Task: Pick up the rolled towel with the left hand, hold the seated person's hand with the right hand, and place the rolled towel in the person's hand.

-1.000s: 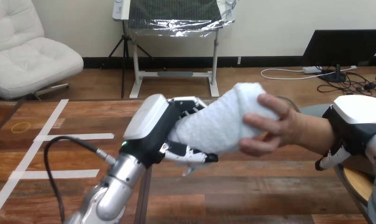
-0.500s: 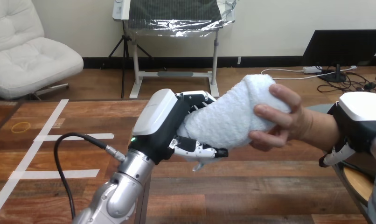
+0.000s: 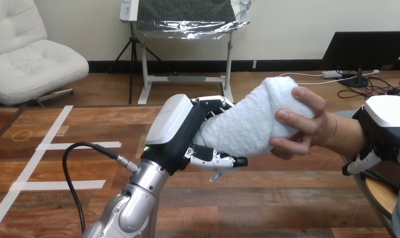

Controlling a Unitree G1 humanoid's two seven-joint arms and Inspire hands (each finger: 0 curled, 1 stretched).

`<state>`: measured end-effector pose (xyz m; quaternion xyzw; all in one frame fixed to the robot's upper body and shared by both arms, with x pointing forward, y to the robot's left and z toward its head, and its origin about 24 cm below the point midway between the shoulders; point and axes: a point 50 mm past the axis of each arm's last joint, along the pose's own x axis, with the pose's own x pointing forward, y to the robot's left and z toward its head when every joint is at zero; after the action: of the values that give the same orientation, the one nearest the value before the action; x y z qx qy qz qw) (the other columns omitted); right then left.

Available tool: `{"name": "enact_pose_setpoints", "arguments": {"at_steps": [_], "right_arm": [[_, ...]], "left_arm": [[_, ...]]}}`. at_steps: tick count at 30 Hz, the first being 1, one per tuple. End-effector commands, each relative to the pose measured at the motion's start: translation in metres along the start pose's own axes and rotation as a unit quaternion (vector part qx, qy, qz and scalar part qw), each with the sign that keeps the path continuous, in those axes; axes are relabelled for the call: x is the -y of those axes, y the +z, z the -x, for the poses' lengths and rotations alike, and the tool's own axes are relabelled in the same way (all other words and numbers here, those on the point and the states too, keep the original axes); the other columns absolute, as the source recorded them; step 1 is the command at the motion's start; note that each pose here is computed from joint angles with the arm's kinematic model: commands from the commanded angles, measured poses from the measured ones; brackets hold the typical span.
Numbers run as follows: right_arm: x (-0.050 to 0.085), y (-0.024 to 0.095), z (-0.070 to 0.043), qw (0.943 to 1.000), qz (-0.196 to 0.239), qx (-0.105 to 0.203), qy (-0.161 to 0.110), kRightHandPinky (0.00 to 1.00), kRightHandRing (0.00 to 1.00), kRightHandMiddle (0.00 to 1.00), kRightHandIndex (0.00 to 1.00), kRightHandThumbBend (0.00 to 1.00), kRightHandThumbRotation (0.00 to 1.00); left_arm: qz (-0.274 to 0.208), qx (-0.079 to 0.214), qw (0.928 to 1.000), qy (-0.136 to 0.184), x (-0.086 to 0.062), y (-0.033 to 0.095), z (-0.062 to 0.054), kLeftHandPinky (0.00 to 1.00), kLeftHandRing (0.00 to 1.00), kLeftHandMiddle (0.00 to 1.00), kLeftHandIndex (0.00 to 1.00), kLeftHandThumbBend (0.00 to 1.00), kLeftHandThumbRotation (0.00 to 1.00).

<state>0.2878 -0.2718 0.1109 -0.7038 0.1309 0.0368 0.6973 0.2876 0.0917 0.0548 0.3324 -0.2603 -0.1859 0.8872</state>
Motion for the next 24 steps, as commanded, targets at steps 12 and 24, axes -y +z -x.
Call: {"name": "enact_pose_setpoints", "arguments": {"at_steps": [12,24], "right_arm": [[0.0113,-0.0041,-0.0027,0.9997,-0.004,-0.008,-0.024,0.12,0.19,0.30,0.44,0.76,0.00],[0.0127,0.0000,-0.0013,0.9997,0.012,-0.008,-0.018,0.37,0.52,0.62,0.66,0.82,0.08]], "left_arm": [[-0.002,0.098,0.9949,-0.024,0.0072,0.0341,-0.0268,0.31,0.37,0.44,0.49,0.48,0.00],[-0.081,0.051,0.9927,-0.074,0.0022,0.0287,-0.0269,0.38,0.47,0.54,0.58,0.52,0.16]]}}
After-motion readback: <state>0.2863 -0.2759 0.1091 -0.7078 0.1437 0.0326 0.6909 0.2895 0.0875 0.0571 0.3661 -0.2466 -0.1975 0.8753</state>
